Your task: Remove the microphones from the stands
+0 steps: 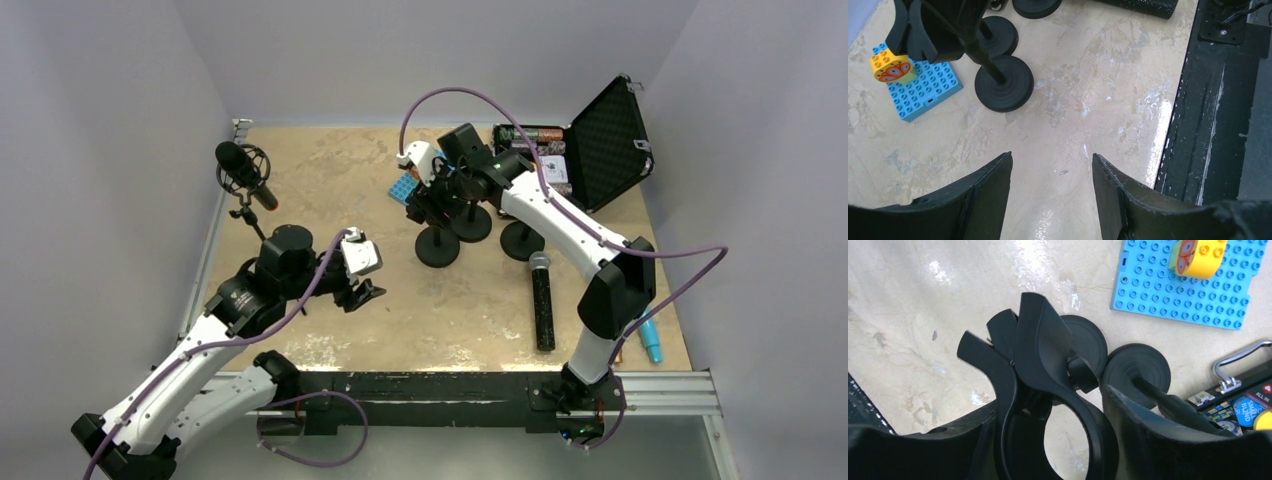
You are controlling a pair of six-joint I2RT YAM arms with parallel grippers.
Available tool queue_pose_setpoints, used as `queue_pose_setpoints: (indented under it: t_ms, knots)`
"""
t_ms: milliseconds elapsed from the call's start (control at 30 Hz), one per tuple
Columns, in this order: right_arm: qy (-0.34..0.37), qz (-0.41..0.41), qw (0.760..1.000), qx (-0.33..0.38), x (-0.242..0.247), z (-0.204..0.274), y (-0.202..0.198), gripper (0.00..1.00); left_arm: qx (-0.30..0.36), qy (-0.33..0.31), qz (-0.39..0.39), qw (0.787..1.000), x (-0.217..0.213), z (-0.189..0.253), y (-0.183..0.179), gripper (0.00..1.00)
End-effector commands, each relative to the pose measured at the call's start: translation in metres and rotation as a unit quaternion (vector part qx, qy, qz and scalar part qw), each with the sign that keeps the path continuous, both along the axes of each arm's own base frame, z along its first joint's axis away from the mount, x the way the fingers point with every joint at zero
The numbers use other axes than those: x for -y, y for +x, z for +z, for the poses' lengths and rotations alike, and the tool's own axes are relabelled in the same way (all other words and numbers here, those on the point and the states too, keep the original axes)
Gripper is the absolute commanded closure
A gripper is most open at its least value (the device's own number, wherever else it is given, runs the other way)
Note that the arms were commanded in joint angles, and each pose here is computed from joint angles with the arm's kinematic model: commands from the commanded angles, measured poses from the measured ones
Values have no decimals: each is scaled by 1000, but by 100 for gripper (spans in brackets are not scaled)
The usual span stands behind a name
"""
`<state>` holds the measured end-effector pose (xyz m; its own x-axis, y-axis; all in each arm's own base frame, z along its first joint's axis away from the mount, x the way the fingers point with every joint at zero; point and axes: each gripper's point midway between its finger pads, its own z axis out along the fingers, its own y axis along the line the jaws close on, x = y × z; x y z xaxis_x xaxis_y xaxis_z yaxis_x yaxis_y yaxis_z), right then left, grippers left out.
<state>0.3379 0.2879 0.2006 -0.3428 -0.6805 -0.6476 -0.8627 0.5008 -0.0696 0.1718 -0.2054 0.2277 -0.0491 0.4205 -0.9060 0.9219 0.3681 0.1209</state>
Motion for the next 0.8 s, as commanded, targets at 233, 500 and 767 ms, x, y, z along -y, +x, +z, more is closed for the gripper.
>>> queue_pose_setpoints:
  t_ms: [233, 500, 767]
  knots:
    - [79, 10, 996, 36, -4, 76, 0, 8, 41, 24, -54, 997, -6, 39, -14, 34]
    - [184, 62, 978, 78, -16, 162, -27, 8, 120, -10, -59, 991, -13, 139, -23, 34]
    - [286, 122, 947, 84, -59, 218, -44, 12, 303, -4, 174, 937, -96, 268, 12, 32]
